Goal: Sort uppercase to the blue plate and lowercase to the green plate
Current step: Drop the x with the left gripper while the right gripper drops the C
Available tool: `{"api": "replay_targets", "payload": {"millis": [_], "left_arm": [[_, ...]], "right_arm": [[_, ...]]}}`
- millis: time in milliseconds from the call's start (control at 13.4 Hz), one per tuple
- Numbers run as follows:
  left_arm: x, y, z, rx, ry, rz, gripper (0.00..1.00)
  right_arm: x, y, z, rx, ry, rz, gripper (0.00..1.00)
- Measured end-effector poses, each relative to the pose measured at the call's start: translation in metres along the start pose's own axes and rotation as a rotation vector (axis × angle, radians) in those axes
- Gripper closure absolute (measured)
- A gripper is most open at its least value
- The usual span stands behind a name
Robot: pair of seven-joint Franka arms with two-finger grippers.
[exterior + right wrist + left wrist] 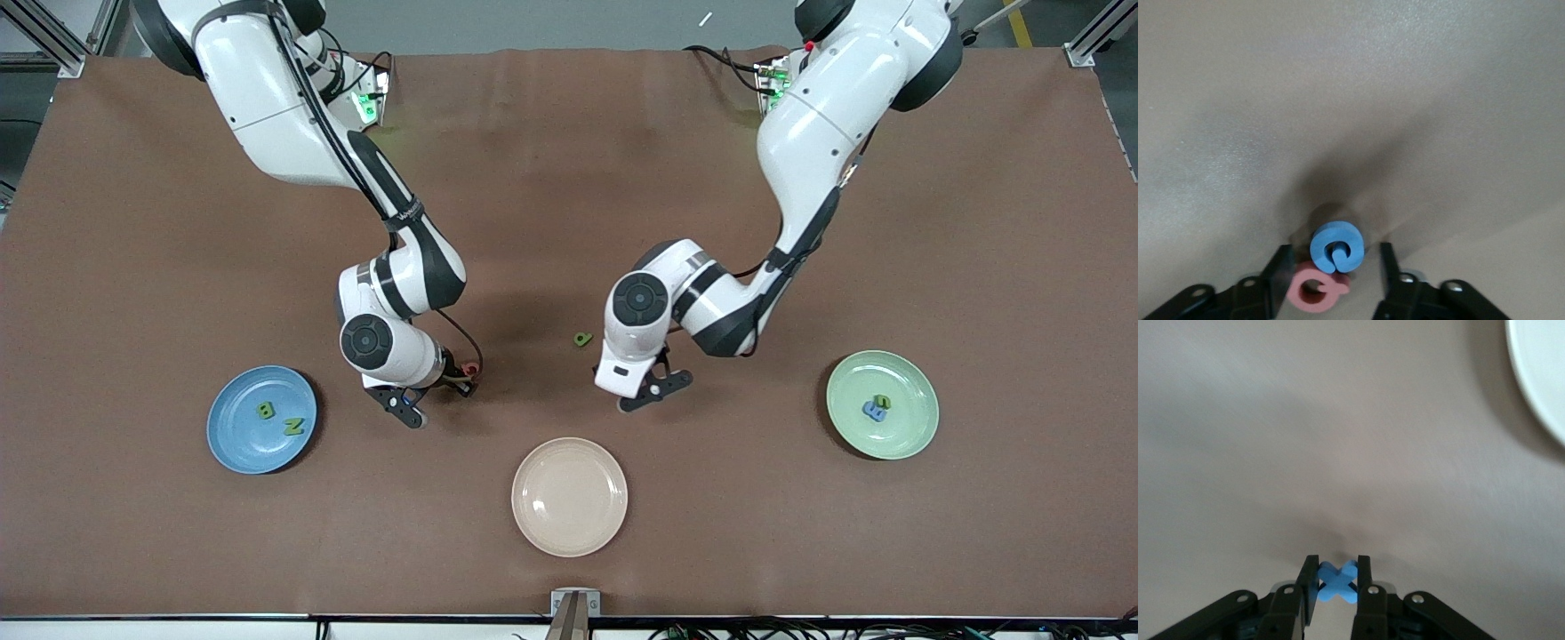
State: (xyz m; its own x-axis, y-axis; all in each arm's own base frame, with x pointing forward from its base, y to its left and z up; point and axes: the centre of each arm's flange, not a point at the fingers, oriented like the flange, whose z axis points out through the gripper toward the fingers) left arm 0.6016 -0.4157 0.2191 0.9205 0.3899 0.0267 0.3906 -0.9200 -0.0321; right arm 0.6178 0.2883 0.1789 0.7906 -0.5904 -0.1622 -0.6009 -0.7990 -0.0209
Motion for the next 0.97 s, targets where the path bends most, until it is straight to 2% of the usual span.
{"api": "replay_targets", "payload": {"millis": [74,149,223,298,744,893,967], "left_arm": [[0.018,-0.013,-0.017,0.001,0.006,0.019,0.74],[0.038,-0.028,-0.034,-0.001,0.011,0.04,0.74],[0.055,-0.047,-0.046,0.001,0.014,0.057,0.74],[0.071,-0.068,-0.054,0.007,0.013,0.078,0.74],[0.162,-0.23,-0.041,0.083,-0.046,0.245,0.74],[0.188,-0.282,-0.026,0.1,-0.067,0.274,0.74],[0.197,-0.303,-0.018,0.112,-0.066,0.288,0.74]], "right_arm": [[0.0,0.0,0.0,0.0,0.0,0.0,0.48],[0.0,0.0,0.0,0.0,0.0,0.0,0.53],[0.0,0.0,-0.002,0.002,0.001,-0.001,0.63],[0.0,0.0,-0.004,0.001,0.002,-0.002,0.66],[0.004,0.001,-0.005,0.002,0.009,-0.015,0.66],[0.031,0.009,-0.02,0.002,0.029,-0.079,0.66],[0.058,0.021,-0.036,-0.01,0.028,-0.122,0.66]]}}
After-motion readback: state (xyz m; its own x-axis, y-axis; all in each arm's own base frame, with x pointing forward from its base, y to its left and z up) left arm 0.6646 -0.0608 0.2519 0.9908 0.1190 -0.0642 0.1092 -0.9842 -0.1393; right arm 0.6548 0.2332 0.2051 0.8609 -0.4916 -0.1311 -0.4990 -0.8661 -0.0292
